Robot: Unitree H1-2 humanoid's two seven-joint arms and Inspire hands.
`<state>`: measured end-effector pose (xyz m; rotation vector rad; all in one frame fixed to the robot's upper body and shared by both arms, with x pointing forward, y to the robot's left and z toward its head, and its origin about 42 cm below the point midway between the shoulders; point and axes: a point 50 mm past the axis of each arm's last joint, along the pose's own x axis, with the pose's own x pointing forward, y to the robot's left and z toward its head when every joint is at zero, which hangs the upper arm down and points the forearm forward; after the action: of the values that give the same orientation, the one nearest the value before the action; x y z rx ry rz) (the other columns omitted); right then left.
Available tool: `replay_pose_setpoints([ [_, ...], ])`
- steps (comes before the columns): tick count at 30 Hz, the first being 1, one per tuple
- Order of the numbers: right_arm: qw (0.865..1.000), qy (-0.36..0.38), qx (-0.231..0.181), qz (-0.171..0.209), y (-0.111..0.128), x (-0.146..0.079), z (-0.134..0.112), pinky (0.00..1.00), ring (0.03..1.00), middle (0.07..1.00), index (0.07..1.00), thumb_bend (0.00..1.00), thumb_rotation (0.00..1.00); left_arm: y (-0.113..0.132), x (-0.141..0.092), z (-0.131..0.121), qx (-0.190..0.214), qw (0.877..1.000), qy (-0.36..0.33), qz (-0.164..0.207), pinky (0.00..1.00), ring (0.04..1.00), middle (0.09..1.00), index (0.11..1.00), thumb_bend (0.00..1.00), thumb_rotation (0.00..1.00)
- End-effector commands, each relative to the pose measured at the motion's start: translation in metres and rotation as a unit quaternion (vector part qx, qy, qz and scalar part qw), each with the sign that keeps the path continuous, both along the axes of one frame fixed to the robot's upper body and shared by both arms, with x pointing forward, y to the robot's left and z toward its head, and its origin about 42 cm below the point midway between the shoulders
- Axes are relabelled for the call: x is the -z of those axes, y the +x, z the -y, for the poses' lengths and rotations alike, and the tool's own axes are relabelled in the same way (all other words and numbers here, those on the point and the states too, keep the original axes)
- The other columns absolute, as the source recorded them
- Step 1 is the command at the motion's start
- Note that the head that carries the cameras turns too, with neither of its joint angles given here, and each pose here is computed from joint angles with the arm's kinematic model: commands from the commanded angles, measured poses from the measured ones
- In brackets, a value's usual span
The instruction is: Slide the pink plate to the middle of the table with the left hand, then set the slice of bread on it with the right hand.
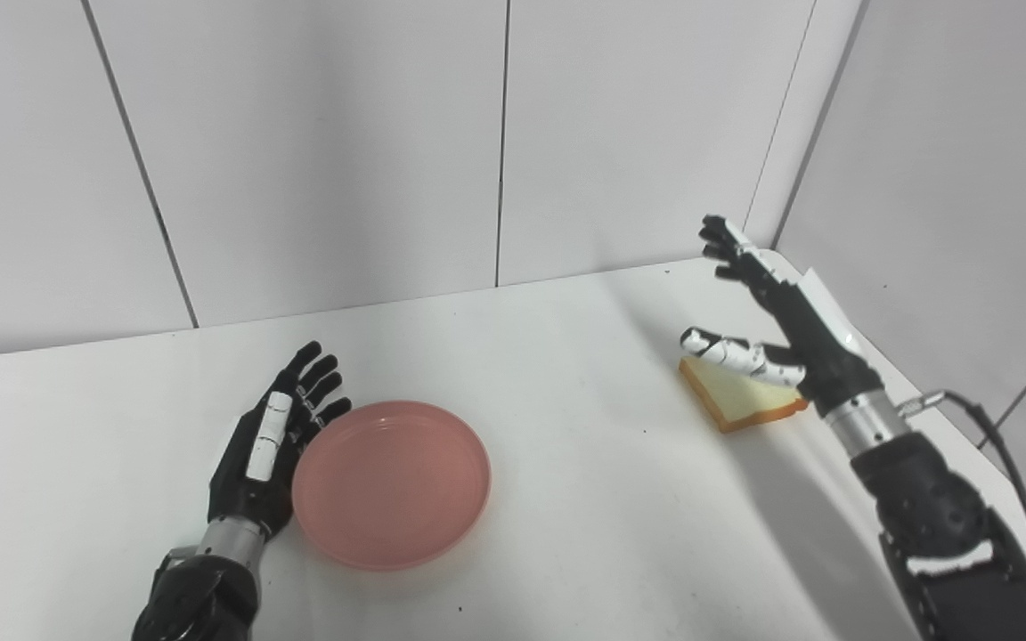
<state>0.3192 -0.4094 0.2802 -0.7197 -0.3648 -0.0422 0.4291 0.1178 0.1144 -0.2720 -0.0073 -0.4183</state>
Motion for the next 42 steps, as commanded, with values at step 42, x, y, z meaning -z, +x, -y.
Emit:
replay_pose_setpoints([
  [42,0.763,-0.595,-0.006,-0.252,0.087,-0.060,0.087,0.97,0.983,0.958,0.957,1.00,0.33,-0.021,0.039,0.007,-0.003,0.999,0.018,-0.050,0.84,0.907,0.880,0.869,0.92,0.74],
])
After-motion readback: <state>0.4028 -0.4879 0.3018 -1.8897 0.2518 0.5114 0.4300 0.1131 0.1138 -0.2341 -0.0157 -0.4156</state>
